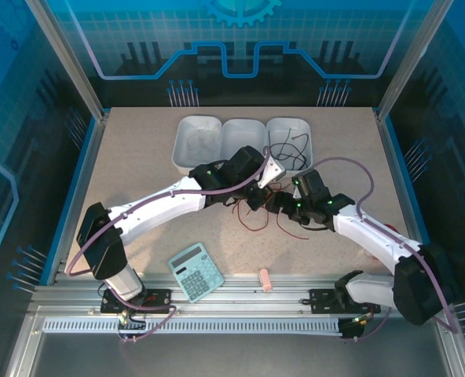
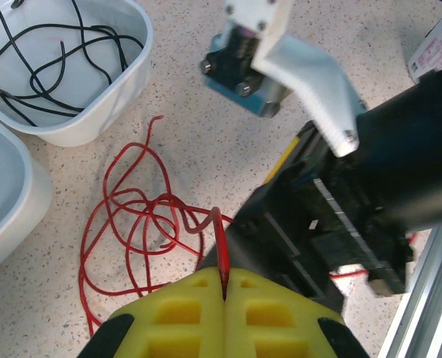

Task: Untangle the cables

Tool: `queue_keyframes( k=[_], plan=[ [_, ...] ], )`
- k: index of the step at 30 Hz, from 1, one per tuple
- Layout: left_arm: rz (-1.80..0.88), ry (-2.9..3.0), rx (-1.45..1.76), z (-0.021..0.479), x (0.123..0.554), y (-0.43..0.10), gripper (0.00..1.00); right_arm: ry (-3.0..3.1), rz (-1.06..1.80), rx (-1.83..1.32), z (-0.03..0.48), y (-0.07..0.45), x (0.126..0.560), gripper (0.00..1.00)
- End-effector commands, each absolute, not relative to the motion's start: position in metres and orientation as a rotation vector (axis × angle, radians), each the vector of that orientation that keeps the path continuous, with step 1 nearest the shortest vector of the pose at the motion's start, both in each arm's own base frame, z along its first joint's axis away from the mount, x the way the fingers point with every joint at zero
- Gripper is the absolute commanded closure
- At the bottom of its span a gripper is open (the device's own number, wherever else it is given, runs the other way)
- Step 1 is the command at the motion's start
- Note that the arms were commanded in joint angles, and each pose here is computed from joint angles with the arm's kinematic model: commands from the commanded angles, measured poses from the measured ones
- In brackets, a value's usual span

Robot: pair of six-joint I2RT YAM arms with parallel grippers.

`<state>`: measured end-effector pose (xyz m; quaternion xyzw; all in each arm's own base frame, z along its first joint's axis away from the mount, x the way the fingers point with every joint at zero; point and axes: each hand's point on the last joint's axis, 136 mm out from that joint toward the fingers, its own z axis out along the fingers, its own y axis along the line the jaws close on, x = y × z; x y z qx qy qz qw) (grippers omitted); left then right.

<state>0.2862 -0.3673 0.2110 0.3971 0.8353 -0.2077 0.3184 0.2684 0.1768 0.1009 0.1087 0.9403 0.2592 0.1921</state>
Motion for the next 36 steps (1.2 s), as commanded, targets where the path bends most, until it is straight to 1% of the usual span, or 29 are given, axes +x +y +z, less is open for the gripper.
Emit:
queue_keyframes(
  k=[1, 2, 6, 11, 12, 14, 16, 22, 27, 36],
  plan=[
    [-0.646, 2.134, 1.004, 0.243, 0.284, -0.375, 1.0, 2.576, 0.717, 0.32, 0.108, 0.181, 0.287, 0.19],
    [-0.653, 2.134, 1.005, 0.245, 0.282, -0.374, 1.0, 2.569, 0.703, 0.327, 0.107, 0.18, 0.289, 0.22],
    [-0.669, 2.127, 0.958, 0.259, 0.283, -0.365, 1.0, 2.576, 0.625, 0.354, 0.096, 0.171, 0.296, 0.46],
    [-0.699, 2.107, 0.889, 0.283, 0.285, -0.351, 1.0, 2.611, 0.552, 0.39, 0.079, 0.159, 0.293, 0.75],
    [-0.697, 2.099, 0.874, 0.289, 0.286, -0.347, 1.0, 2.619, 0.54, 0.403, 0.076, 0.155, 0.291, 0.8],
    [-0.684, 2.085, 0.836, 0.301, 0.289, -0.337, 1.0, 2.638, 0.52, 0.426, 0.068, 0.149, 0.288, 0.86],
    [-0.666, 2.072, 0.78, 0.313, 0.295, -0.323, 1.0, 2.652, 0.496, 0.453, 0.061, 0.142, 0.285, 0.91],
    [-0.604, 2.052, 0.592, 0.34, 0.318, -0.274, 1.0, 2.695, 0.431, 0.528, 0.042, 0.121, 0.276, 1.0],
    [-0.515, 2.029, 0.499, 0.355, 0.327, -0.24, 1.0, 2.714, 0.359, 0.585, 0.036, 0.102, 0.271, 1.0],
    [-0.456, 1.93, 0.423, 0.392, 0.315, -0.205, 1.0, 2.724, 0.256, 0.67, 0.034, 0.074, 0.262, 1.0]
  ],
)
